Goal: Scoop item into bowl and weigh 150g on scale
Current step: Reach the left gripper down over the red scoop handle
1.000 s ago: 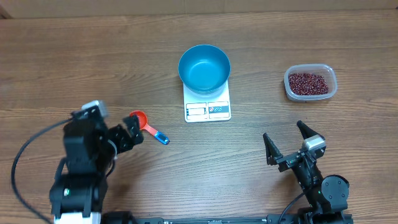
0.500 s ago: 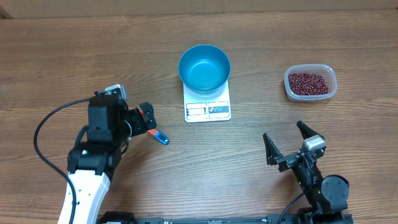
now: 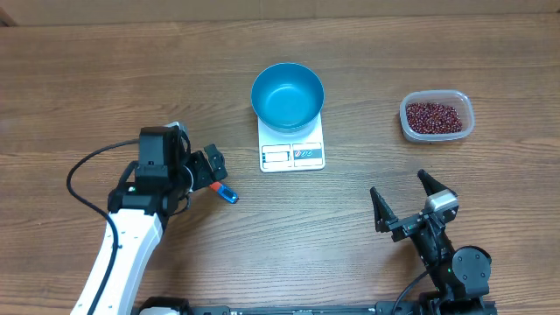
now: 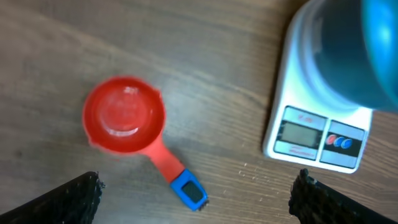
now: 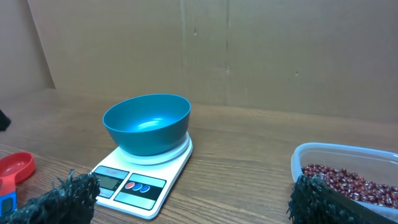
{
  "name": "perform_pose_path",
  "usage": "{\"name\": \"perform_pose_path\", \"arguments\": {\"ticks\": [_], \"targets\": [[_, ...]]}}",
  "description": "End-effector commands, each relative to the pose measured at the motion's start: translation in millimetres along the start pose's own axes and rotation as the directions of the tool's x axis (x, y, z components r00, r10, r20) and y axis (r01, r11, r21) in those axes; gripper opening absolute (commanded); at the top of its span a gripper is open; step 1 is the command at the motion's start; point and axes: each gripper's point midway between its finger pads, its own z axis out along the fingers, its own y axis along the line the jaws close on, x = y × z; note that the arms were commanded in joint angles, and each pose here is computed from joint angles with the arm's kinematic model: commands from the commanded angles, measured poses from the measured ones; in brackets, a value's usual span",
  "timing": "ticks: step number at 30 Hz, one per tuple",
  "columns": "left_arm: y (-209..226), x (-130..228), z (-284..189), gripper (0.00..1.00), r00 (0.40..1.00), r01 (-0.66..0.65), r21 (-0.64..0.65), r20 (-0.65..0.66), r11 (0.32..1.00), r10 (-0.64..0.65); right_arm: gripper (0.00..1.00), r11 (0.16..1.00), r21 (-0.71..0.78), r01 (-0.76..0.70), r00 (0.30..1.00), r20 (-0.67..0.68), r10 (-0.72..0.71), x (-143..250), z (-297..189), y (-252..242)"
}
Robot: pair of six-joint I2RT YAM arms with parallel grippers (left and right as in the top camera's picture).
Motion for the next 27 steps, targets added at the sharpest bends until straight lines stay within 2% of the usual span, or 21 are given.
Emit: {"name": "perform_pose_path", "arguments": {"ticks": [1, 6, 13, 20, 27], "targets": [[6, 1, 6, 1.00, 0.991, 0.128, -0.056, -0.016, 0.990, -0.129, 1.00, 1.000, 0.013, -0.006, 1.000, 0.006, 0.006, 1, 0, -3], [11, 15, 20, 1.00, 0.976, 0.203, -0.129, -0.053, 0.971, -0.211, 1.00, 1.000, 0.013, -0.006, 1.000, 0.006, 0.006, 1, 0, -3], [13, 16, 38, 1.00, 0.973, 0.203, -0.241, -0.062, 0.949, -0.224, 1.00, 1.000, 0.013, -0.006, 1.000, 0.006, 0.006, 1, 0, -3], [12, 9, 53, 0.99, 0.959, 0.194, -0.333, -0.136, 0.923, -0.250, 1.00, 1.000, 0.013, -0.006, 1.000, 0.005, 0.006, 2, 0, -3], [17, 19, 75, 0.92, 0.934, 0.198, -0.396, -0.201, 0.897, -0.294, 1.00, 1.000, 0.013, -0.006, 1.000, 0.006, 0.006, 1, 0, -3]]}}
